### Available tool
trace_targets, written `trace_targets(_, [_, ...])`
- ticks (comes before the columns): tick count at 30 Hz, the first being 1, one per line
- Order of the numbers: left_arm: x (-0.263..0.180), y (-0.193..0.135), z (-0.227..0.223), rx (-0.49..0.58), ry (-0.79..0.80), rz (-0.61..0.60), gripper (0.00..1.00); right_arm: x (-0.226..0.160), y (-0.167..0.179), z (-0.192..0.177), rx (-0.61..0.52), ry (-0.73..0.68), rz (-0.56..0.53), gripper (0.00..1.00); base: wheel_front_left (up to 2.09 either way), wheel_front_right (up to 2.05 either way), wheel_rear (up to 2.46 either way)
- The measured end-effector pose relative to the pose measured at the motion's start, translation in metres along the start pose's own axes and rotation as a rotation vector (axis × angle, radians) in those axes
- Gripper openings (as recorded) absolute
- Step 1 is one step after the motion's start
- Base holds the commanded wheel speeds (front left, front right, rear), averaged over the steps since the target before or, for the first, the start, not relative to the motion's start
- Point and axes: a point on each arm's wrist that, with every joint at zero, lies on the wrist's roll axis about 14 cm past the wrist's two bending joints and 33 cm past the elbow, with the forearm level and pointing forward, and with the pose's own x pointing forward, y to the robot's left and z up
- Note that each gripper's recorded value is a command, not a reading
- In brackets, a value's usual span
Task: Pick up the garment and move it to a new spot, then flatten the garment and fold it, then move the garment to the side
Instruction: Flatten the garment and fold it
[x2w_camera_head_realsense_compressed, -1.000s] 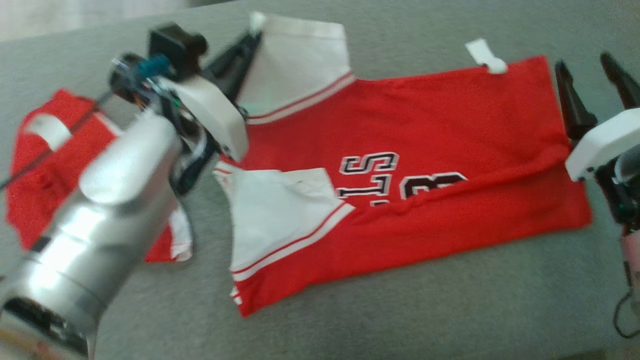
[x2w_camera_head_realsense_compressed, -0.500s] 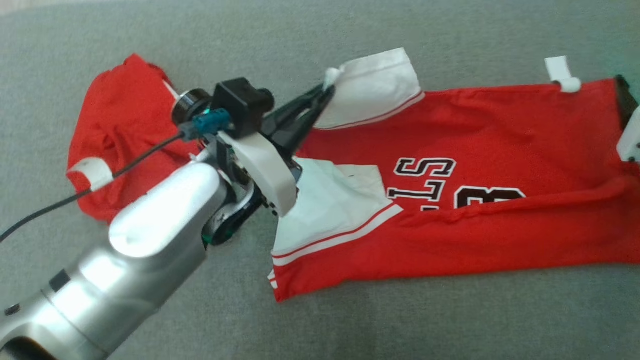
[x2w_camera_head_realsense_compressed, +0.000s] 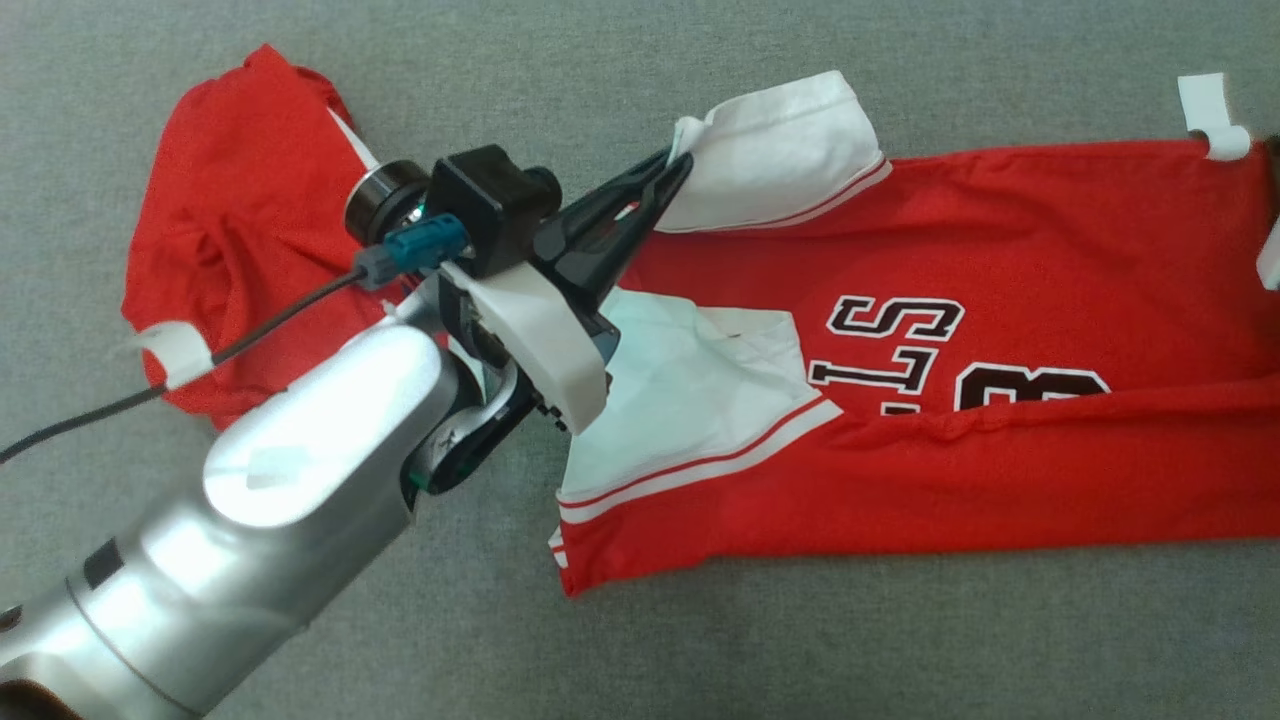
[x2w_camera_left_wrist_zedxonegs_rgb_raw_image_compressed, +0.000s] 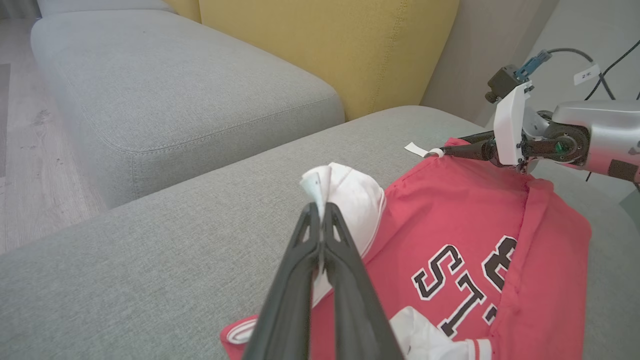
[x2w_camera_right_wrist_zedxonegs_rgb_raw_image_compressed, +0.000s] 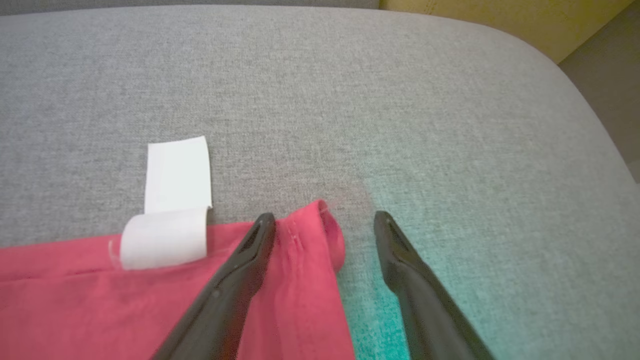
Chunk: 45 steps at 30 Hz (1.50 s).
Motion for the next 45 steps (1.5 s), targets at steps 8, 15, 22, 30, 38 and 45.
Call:
trace_targets(8, [0.003,0.018,0.01,0.01,-0.02,0.056,0.0,0.0,0.013,0.013,-0.013,-0.047,0.026,0.0,0.0,0.0,0.0])
trace_targets(15, [0.007,0.039,0.026,0.046,-0.06,0.133,0.0,-0.024,0.008,0.06,0.029,-0.234,0.041,0.0,0.0,0.0,0.0])
trace_targets(22, [0.023,0.071,0.064,0.153,-0.147,0.2,0.0,-0.042,0.006,0.104,0.057,-0.406,0.067,0.0,0.0,0.0,0.0])
trace_targets(30, [0.046,0.088,0.093,0.243,-0.252,0.227,0.0,-0.04,0.014,0.123,0.104,-0.512,0.111,0.0,0.0,0.0,0.0])
trace_targets(38, [0.048,0.089,0.088,0.224,-0.252,0.216,0.0,-0.042,0.024,0.13,0.158,-0.536,0.158,0.0,0.0,0.0,0.0])
trace_targets(45, [0.036,0.085,0.073,0.216,-0.197,0.198,0.0,-0.049,0.017,0.121,0.18,-0.508,0.171,0.0,0.0,0.0,0.0])
